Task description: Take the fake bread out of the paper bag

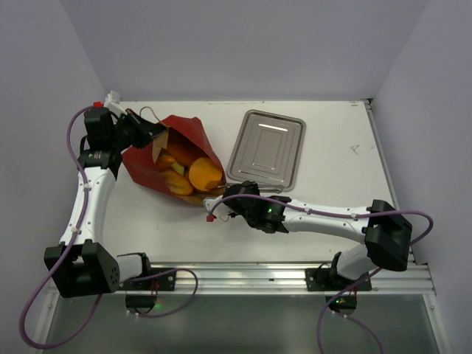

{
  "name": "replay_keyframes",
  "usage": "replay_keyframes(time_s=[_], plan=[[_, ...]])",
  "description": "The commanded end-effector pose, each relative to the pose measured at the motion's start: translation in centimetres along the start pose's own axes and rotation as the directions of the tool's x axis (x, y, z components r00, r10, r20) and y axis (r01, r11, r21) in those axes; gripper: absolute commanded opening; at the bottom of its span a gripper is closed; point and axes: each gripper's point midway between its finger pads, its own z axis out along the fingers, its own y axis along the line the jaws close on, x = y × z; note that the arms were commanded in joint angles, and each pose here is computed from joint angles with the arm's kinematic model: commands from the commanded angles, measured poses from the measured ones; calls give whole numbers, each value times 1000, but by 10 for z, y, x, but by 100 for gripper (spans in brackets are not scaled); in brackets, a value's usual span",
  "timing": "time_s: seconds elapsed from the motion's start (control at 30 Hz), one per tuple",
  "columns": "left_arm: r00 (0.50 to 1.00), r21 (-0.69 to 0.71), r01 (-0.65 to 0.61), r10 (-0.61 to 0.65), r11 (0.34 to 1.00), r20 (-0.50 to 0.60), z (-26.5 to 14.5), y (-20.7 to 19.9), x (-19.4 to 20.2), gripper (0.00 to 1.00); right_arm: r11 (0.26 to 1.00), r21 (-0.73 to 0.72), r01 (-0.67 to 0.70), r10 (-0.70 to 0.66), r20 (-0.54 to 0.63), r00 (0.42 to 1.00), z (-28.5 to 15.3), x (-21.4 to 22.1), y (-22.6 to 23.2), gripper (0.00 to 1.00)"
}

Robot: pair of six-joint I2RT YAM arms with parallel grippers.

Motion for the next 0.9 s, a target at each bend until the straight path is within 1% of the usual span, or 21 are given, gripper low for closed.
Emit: replay_keyframes(time_s=[0.0,0.07,0.1,0.17,0.2,0.43,0.57,0.87], plan=[[999,139,-23,18,990,38,-17,-39,-11,0,993,118,-13,10,22,1000,-10,-6,-30,34],[999,137,-19,15,990,36,-17,-37,-10,0,992,121,-15,13,19,1000,-10,-5,-30,30],[999,136,-22,17,990,35,-17,-36,-9,0,992,122,-19,16,22,1000,-11,-5,-31,25],[999,132,-24,19,991,36,-18,-35,-9,0,992,123,-27,24,24,999,-12,-5,-32,21],[999,126,-27,22,992,34,-18,-32,-8,0,993,117,-26,24,24,999,-12,-5,-31,17],[999,80,-49,47,996,25,-17,-16,-2,0,993,101,-63,58,54,997,-20,-8,-36,1],[997,46,-78,78,996,19,-16,-5,1,0,991,98,-90,82,82,993,-27,-11,-41,0],[995,-7,-95,95,995,-2,-12,16,11,0,989,65,-132,123,135,983,-39,-16,-47,0]])
